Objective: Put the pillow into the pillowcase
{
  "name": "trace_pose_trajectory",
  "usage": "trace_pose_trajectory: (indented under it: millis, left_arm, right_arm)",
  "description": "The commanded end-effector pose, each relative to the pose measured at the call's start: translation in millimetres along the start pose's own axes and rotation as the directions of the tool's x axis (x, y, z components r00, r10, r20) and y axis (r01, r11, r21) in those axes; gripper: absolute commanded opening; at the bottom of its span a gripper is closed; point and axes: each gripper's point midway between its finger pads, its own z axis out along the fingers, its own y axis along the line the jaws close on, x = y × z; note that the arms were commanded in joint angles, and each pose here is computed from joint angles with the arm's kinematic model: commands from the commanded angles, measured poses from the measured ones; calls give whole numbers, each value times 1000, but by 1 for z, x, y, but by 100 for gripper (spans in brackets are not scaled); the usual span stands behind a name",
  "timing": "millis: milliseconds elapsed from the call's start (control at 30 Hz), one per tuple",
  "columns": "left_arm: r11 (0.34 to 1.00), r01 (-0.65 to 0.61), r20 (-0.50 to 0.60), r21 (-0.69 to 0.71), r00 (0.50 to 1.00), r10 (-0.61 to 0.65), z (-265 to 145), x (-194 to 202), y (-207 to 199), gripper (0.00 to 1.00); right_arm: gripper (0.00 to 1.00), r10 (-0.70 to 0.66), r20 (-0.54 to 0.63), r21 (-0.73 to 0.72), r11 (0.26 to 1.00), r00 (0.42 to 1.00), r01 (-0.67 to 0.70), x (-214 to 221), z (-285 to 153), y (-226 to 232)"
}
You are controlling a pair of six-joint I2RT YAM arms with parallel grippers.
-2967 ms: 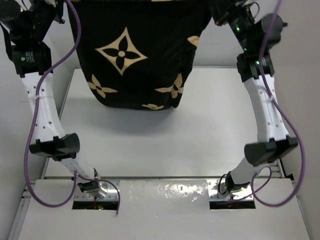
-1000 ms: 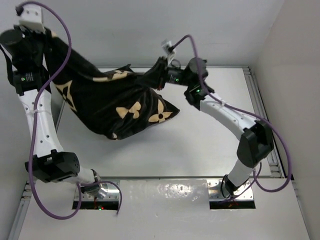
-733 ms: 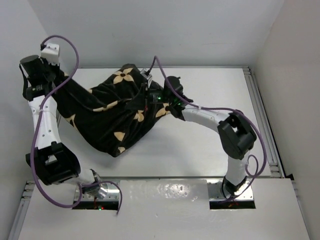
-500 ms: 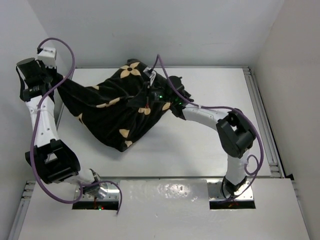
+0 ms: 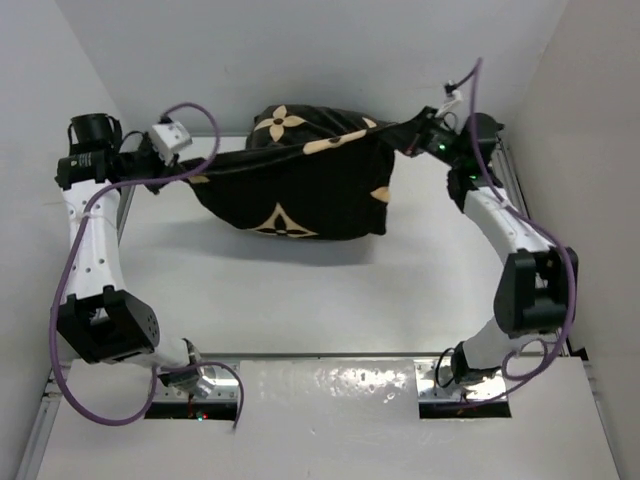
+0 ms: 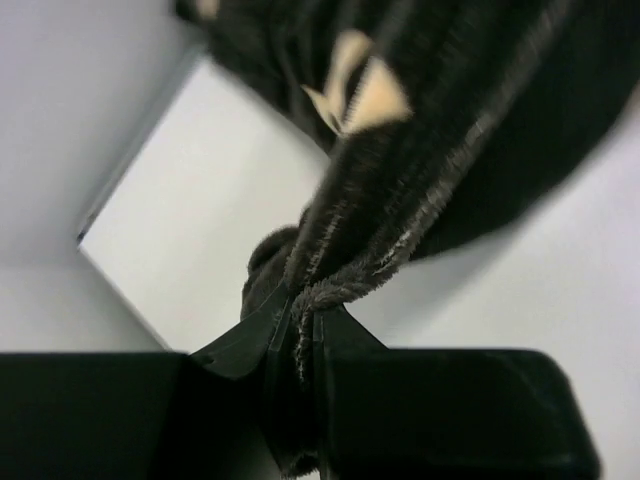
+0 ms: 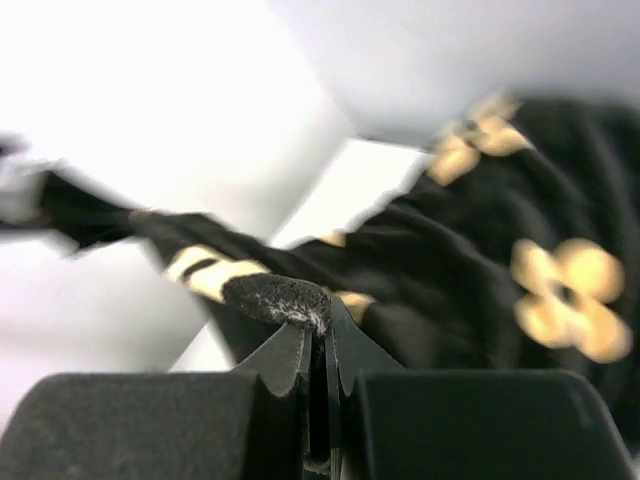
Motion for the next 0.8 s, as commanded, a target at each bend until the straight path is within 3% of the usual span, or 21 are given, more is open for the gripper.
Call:
trace_pose_trajectory:
  millis: [0,67,133,200,233,267,300,333,400,433,500,533,567,600,633,667,767]
  left_arm:
    - [891,-376,-10,253,920,392,-21,9,-57,0]
    - [829,-425,-35,364,883,468,-18,36,-88,0]
    - [755,-475,-62,453,828,558,-20,63,-121,0]
    - [705,-510,-74,492,783,618,-28,76,-141,0]
    - [667,-528,-46,525,765,642,-28,83,-160,0]
    - [655,-531,-37,537,761,648,-28,86,-168,0]
    - [643,-534,-22,549,760,650,-28,88,-177,0]
    - [620,-545,4,564,753,658,-26,87,-187,1]
    - [590,-558,33,583,742,669,-28,93,-205,13]
    - [558,-578,56,595,723,688,-28,94,-214,33]
    - [508,-600,60,619,680,731,-33,106,-226,46]
    - [477,-615,71,628,655,752,-34,108,-231,48]
    - [461,-628,44,627,620,784,-40,114,-229,48]
    - [447,-625,36,640,606,795,-43,121,-233,49]
    - [429,-630,30,647,584,811,-45,126,-235,49]
    - [422,-640,-4,642,547,837,-51,131,-230,49]
    - [424,-630,-44,651,526,849,-57,144,-232,47]
  right_arm:
    - [0,-224,2,-315,925,975,213,-10,-47,65]
    - [0,-213,-106,-411,899,971,152,24,-67,82]
    - [0,-108,-279,-428,904,954,-23,78,-93,74]
    - [10,41,-416,-374,903,908,-212,130,-120,62]
    - [46,63,-433,-369,898,899,-240,140,-129,59]
    - [75,133,-471,-329,891,872,-313,166,-143,53]
    - [92,203,-481,-291,880,853,-374,172,-151,53]
    - [99,125,-383,-336,904,915,-264,155,-158,51]
    - [99,173,-318,-284,921,932,-268,154,-167,42]
    - [99,197,-223,-226,942,955,-247,137,-167,28]
    - [99,160,-119,-156,972,980,-178,113,-164,12]
    - [99,296,-150,-20,953,943,-303,125,-165,-11]
    - [99,237,-92,80,970,967,-230,96,-154,-25]
    - [99,70,-144,178,983,987,-44,99,-153,-48]
    - [99,139,-268,288,956,953,-58,130,-153,-52]
    - [99,70,-281,388,920,957,47,111,-144,-72]
    - [99,89,-388,409,909,917,85,128,-125,-77]
